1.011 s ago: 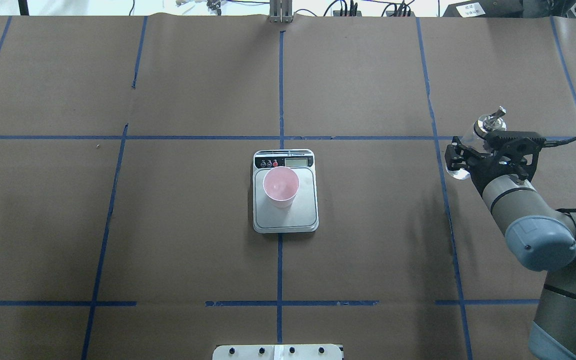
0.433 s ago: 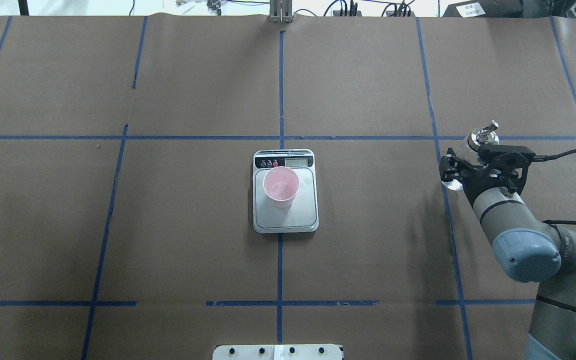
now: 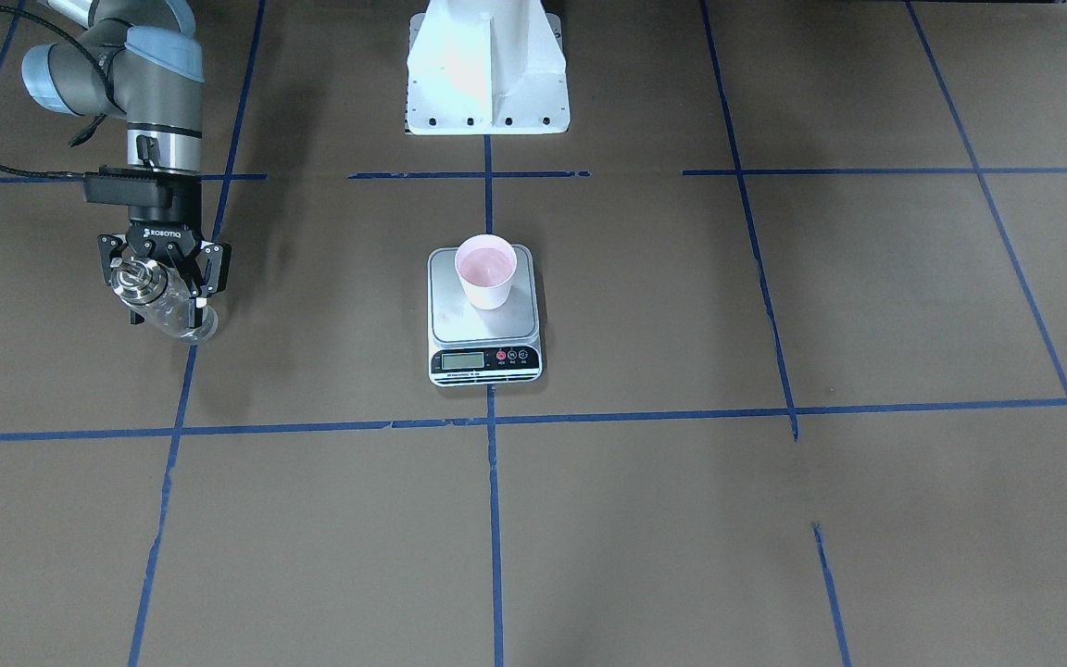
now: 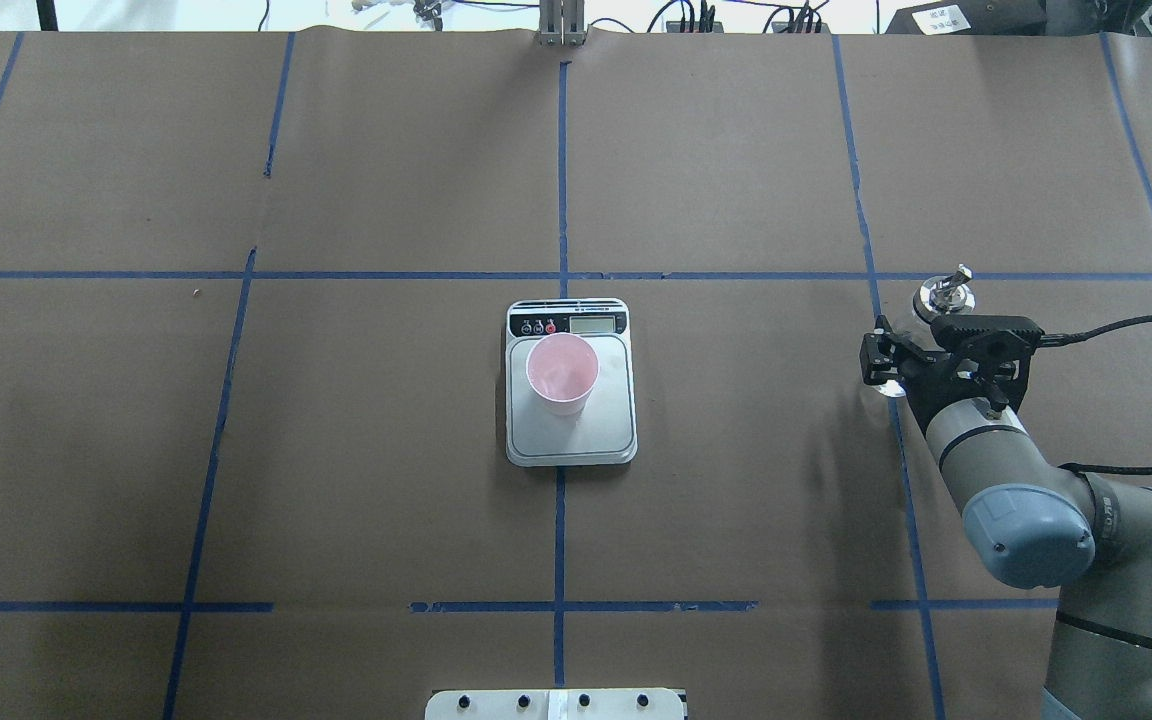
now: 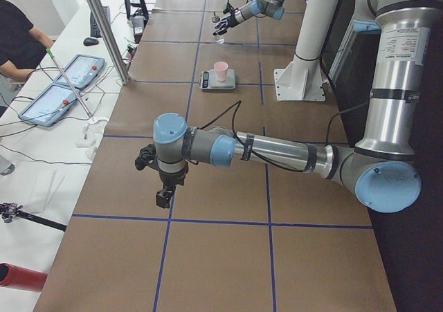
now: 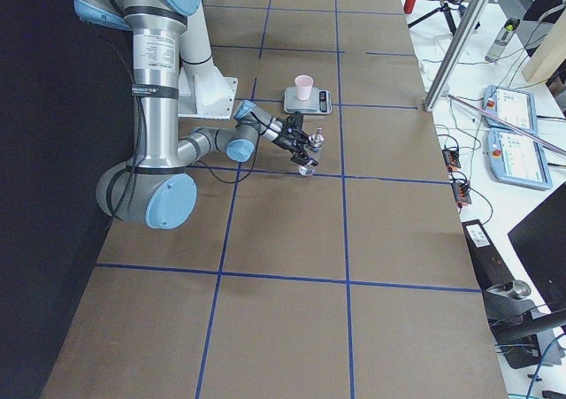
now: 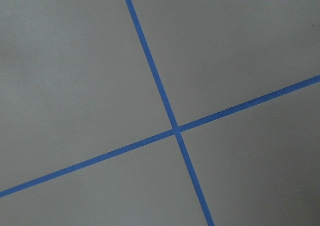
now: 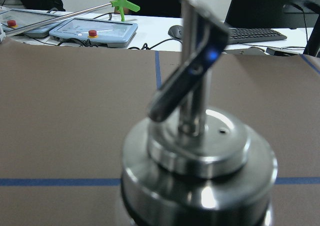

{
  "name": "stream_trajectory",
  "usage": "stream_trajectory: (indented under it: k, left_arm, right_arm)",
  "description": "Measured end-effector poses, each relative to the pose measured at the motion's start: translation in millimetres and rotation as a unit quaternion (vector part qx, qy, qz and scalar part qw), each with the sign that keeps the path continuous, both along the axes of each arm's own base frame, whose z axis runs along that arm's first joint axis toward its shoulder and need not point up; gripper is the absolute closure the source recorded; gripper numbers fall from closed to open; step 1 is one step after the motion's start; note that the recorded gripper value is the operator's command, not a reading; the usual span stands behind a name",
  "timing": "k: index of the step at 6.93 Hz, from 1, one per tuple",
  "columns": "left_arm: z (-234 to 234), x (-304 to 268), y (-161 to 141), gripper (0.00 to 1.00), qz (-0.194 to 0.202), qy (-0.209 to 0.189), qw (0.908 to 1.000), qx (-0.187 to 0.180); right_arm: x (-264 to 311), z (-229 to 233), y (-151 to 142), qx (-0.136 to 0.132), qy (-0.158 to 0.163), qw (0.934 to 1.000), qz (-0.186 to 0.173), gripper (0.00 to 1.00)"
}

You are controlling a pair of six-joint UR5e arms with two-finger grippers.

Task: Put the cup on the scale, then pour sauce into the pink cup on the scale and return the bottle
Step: 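Lower the glass bottle onto the table with the right gripper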

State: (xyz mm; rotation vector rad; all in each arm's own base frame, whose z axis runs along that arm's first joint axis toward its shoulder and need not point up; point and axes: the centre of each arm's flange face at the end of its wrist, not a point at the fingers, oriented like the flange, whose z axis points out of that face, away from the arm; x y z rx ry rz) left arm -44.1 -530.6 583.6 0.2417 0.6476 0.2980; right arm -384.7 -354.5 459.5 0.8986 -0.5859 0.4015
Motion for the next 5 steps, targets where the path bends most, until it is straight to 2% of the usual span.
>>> stream_trajectory:
  k: [5]
  left_arm:
    - [-0.7,0.0,0.0,0.0,0.0,0.0,1.0,0.001]
  right_arm:
    - [-2.3,1.0,1.8,-0.001,0.001,1.0,-0.004,1.0]
